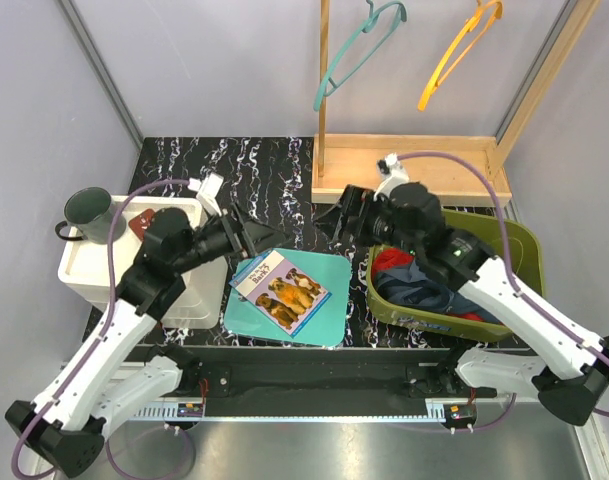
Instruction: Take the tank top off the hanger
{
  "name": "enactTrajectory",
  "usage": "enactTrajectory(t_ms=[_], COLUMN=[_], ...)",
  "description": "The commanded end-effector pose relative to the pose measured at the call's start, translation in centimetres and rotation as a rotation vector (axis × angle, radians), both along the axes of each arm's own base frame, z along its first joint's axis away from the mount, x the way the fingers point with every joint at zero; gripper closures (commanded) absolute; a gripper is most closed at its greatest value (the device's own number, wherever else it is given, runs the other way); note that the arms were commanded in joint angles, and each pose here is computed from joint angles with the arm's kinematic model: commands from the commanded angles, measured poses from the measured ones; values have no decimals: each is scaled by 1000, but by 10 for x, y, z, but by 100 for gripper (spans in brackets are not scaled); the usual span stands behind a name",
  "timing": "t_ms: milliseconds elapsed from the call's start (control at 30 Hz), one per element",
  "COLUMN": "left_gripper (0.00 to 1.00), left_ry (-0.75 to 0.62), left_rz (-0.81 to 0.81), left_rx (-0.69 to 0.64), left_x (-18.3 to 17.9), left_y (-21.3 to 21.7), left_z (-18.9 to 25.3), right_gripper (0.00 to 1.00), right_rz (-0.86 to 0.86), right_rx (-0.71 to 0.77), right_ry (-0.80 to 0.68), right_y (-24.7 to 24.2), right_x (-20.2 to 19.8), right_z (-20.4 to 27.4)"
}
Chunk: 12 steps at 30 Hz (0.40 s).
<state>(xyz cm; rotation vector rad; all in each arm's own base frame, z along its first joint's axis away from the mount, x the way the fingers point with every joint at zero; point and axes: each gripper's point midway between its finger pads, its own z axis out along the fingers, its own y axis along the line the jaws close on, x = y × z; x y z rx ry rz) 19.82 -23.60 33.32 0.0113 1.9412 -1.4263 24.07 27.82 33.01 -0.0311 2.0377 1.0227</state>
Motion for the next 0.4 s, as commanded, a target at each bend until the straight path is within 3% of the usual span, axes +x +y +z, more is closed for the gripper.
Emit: enactTrajectory(t_ms=[0, 133, 233, 367], left_gripper=[20, 18, 17, 16], left_ry=[-111, -135, -145, -175], left_rz=[-66, -87, -89, -114], left_rx=[-65, -117, -152, -204], left_x=[-32, -48, -56, -63], left_y=[7, 12, 15, 14], left_z=[6, -4, -8, -4], right_gripper=[0, 0, 0, 0], right_rz=[-21, -219, -373, -321], right_rx=[219, 275, 317, 372], right_ry=[0, -14, 99, 146], right_y=[-1, -47, -78, -81], right_x=[-13, -15, -22, -43], right_z=[22, 13, -18, -24])
